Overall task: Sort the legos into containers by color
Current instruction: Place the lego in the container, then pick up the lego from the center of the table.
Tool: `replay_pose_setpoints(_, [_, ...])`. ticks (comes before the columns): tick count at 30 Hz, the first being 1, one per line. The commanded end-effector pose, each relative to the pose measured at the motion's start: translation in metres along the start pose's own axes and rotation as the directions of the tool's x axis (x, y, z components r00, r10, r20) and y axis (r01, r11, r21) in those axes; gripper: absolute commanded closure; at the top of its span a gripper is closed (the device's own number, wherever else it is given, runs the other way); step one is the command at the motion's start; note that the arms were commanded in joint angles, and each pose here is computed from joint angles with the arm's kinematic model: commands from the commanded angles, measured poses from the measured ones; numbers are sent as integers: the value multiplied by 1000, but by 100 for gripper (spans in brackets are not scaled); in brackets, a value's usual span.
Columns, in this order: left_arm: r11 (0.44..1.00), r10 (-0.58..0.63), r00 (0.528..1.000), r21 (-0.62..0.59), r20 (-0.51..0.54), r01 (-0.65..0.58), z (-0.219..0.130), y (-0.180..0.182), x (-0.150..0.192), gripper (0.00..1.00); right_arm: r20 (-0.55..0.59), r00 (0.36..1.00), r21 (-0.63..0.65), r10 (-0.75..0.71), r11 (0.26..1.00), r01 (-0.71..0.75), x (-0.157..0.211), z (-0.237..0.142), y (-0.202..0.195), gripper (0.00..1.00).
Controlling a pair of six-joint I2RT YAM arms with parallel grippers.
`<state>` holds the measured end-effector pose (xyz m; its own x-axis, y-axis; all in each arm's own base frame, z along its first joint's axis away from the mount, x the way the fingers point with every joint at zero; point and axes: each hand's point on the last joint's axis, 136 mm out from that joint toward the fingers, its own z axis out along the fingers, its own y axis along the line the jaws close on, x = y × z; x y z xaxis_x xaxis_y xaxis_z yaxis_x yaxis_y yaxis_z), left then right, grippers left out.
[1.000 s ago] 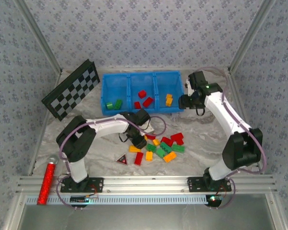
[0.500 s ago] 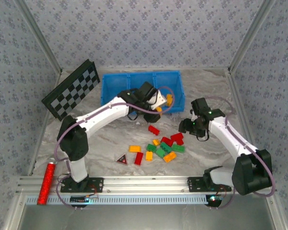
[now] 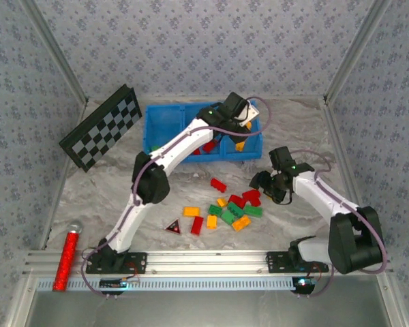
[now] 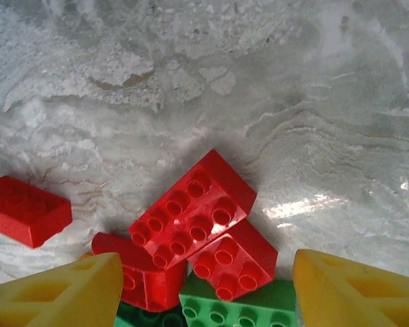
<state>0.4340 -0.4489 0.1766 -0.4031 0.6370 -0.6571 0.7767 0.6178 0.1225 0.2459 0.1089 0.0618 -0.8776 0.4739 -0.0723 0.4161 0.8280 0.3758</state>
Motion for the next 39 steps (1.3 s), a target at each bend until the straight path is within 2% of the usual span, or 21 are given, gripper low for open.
replay_pose_setpoints(1, [999, 19, 998, -33, -61, -21, 12, 6, 13, 63, -18, 998, 14, 68, 998, -68, -1, 7, 2, 32])
replay_pose_setpoints(7, [1000, 2, 996, -26, -90, -4, 34, 4, 27, 63, -20, 997, 19, 71, 997, -70, -8, 20, 6, 32])
replay_pose_setpoints(15, [1000, 1, 995, 9, -103, 0, 45, -3, 33, 61, -46, 997, 41, 67, 997, -65, -8, 36, 9, 32])
replay_pose_setpoints(23, [999, 14, 990, 51, -143, -7, 51, -16, 46, 53, -67, 997, 62, 40, 997, -36, -8, 50, 17, 36])
replay_pose_setpoints(28, [997, 26, 989, 69, -145, -16, 51, -26, 46, 47, -75, 997, 83, 15, 997, -9, -8, 56, 21, 47])
replay_pose_setpoints(35, [996, 27, 988, 83, -152, -15, 51, -32, 48, 38, -75, 997, 99, 0, 995, 8, -9, 58, 18, 58])
replay_pose_setpoints(39, [997, 15, 989, 79, -145, -3, 45, -31, 43, 36, -73, 997, 101, -5, 995, 13, -11, 60, 17, 62])
